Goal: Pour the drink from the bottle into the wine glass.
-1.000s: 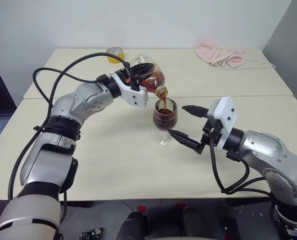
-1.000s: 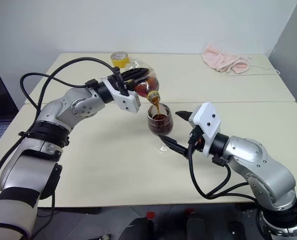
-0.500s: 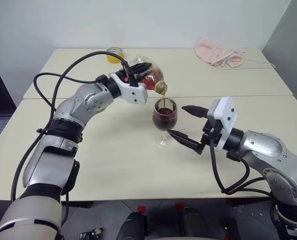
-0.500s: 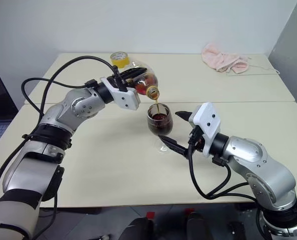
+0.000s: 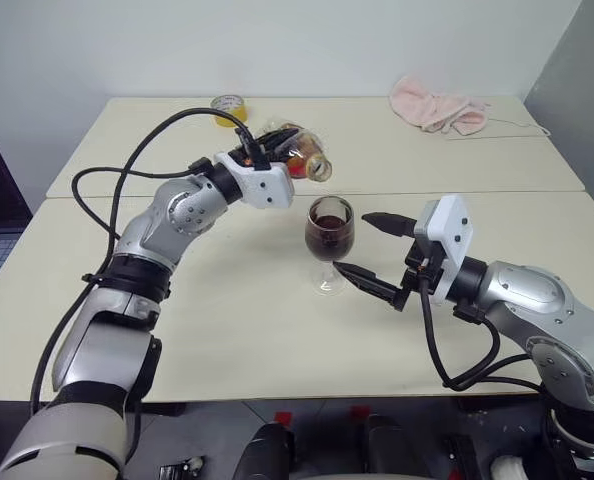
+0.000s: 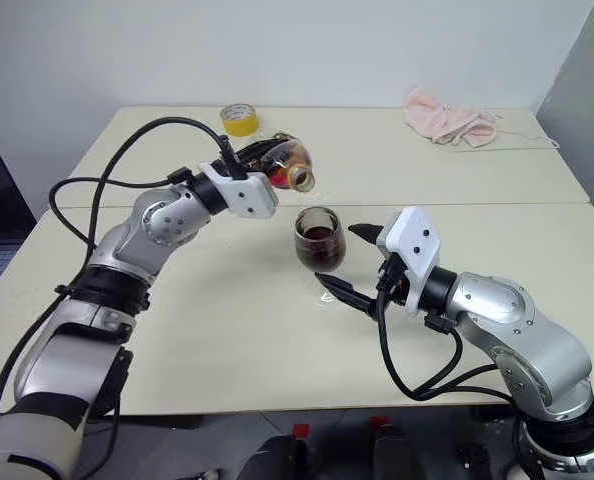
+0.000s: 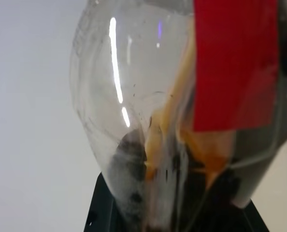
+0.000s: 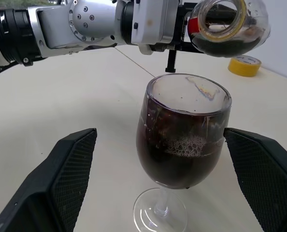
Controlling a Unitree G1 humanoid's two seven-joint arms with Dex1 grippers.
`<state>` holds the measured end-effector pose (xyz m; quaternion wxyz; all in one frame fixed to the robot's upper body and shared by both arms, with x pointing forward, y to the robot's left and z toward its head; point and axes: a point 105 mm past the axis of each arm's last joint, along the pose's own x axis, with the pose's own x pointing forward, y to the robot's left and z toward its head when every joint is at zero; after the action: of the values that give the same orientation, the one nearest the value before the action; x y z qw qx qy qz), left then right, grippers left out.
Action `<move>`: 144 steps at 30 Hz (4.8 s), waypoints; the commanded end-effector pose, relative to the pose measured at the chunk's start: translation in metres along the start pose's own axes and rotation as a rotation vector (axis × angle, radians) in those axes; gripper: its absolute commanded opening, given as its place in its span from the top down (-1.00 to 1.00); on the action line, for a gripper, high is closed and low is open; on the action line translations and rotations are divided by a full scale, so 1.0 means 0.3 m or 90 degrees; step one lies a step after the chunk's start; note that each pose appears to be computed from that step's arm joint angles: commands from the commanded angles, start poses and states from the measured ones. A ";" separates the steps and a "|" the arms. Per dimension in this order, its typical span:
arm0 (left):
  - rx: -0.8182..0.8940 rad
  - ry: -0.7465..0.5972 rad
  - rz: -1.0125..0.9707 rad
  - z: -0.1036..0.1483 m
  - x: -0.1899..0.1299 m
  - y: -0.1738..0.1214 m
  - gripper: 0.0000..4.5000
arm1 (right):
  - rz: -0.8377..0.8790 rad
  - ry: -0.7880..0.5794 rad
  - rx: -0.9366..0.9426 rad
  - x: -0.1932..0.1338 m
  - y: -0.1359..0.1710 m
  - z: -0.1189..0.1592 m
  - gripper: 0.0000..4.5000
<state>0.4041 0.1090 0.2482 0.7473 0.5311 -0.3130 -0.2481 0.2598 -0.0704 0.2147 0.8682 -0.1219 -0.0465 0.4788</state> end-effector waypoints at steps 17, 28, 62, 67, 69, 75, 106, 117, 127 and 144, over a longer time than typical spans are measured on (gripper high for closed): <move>-0.514 0.220 0.182 -0.111 -0.239 -0.096 0.66 | 0.073 -0.010 -0.016 -0.036 0.043 0.030 -1.00; -0.627 0.277 0.253 -0.162 -0.357 -0.169 0.66 | 0.102 -0.011 -0.013 -0.030 0.056 0.023 -1.00; -0.716 0.394 0.331 -0.275 -0.451 -0.260 -0.21 | 0.112 -0.048 -0.004 -0.006 0.055 0.050 -1.00; -0.705 0.385 0.324 -0.266 -0.449 -0.251 -0.92 | 0.115 -0.047 0.004 -0.007 0.058 0.047 -1.00; -0.703 0.379 0.321 -0.262 -0.448 -0.248 -1.00 | 0.115 -0.047 0.006 -0.007 0.058 0.047 -1.00; -0.705 0.361 0.321 -0.241 -0.457 -0.243 -1.00 | 0.117 -0.050 0.013 -0.017 0.062 0.044 -1.00; -0.705 0.387 0.146 -0.031 -0.711 -0.276 -1.00 | 0.039 -0.013 0.031 -0.110 0.023 -0.068 -1.00; -0.691 0.375 0.108 0.011 -0.667 -0.283 -1.00 | -0.009 -0.026 0.064 -0.130 0.026 -0.129 -1.00; -0.660 0.392 0.199 0.000 -0.651 -0.320 -1.00 | -0.323 -0.032 0.076 -0.199 -0.127 -0.314 -1.00; -0.654 0.347 0.207 0.016 -0.610 -0.373 -1.00 | -0.467 -0.041 0.062 -0.233 -0.120 -0.428 -1.00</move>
<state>0.2713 0.1988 0.0958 0.9908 0.0804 -0.0029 -0.1087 0.2813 -0.1653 0.0909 0.9846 -0.0389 -0.0650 0.1578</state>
